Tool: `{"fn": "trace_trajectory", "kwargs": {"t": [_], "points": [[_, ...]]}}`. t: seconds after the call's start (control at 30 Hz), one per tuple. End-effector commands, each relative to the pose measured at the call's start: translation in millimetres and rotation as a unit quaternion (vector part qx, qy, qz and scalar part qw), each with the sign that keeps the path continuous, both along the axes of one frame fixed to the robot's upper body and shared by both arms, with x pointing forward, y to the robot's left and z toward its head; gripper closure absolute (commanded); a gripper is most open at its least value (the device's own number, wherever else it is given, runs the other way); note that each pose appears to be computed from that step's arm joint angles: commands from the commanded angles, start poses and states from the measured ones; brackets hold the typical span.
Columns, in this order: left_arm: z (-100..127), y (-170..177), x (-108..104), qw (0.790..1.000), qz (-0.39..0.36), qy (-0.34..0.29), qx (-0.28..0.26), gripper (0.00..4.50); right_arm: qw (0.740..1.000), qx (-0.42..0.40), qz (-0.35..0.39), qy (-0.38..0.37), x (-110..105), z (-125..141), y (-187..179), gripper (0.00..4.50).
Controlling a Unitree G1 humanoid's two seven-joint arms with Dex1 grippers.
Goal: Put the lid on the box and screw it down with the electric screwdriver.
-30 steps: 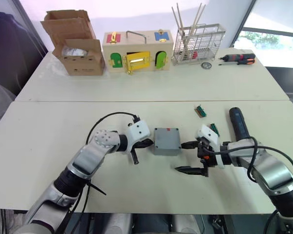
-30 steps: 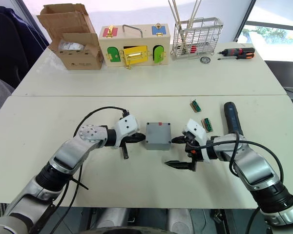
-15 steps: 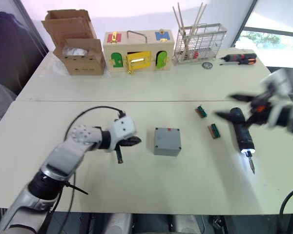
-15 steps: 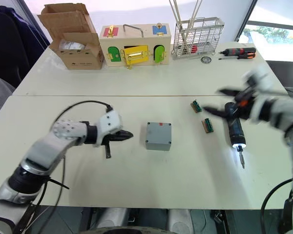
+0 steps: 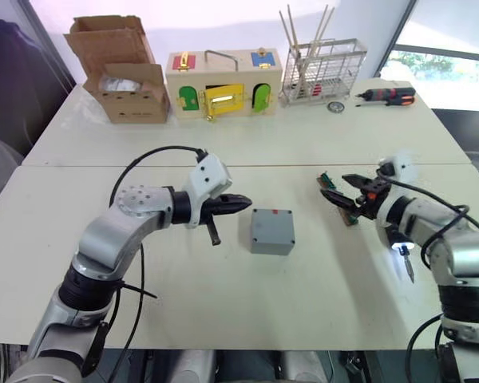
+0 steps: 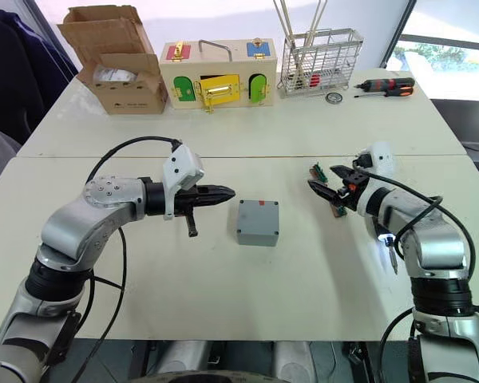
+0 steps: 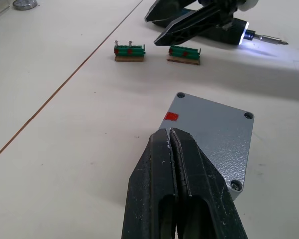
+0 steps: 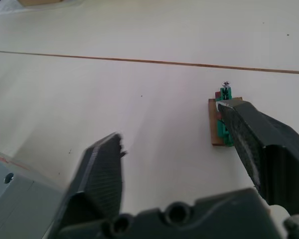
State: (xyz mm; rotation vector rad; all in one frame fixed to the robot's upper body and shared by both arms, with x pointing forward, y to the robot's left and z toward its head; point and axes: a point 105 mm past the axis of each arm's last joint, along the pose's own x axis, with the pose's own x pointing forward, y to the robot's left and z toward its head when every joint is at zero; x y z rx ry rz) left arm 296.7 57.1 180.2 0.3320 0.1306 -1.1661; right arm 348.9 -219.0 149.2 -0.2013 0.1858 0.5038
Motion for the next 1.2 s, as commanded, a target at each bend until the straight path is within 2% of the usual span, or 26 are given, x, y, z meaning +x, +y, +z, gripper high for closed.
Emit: {"fn": "trace_trajectory", "kwargs": {"t": [0.03, 0.23, 0.6, 0.7, 0.77, 1.2], "points": [[8, -7, -5, 1.000, -0.014, -0.023, 0.002, 4.50, 0.999, -0.002, -0.018, -0.035, 9, 3, -1, 1.39], [5, -9, -5, 1.000, -0.015, -0.024, 0.008, 4.50, 0.999, 0.003, -0.018, -0.037, 17, -8, 3, 1.39], [0, -9, -4, 0.999, -0.013, -0.029, 0.024, 4.50, 0.998, 0.015, -0.046, -0.045, 32, -9, -2, 1.39], [-1, -9, -4, 0.999, -0.013, -0.030, 0.026, 4.50, 0.998, 0.013, -0.052, -0.044, 35, -10, -4, 2.19], [-1, -9, -3, 0.999, -0.011, -0.031, 0.026, 4.50, 0.998, 0.009, -0.054, -0.043, 38, -11, -4, 3.02], [0, -10, -2, 0.999, -0.007, -0.035, 0.025, 4.50, 0.997, 0.007, -0.059, -0.040, 43, -14, -5, 3.02]]}}
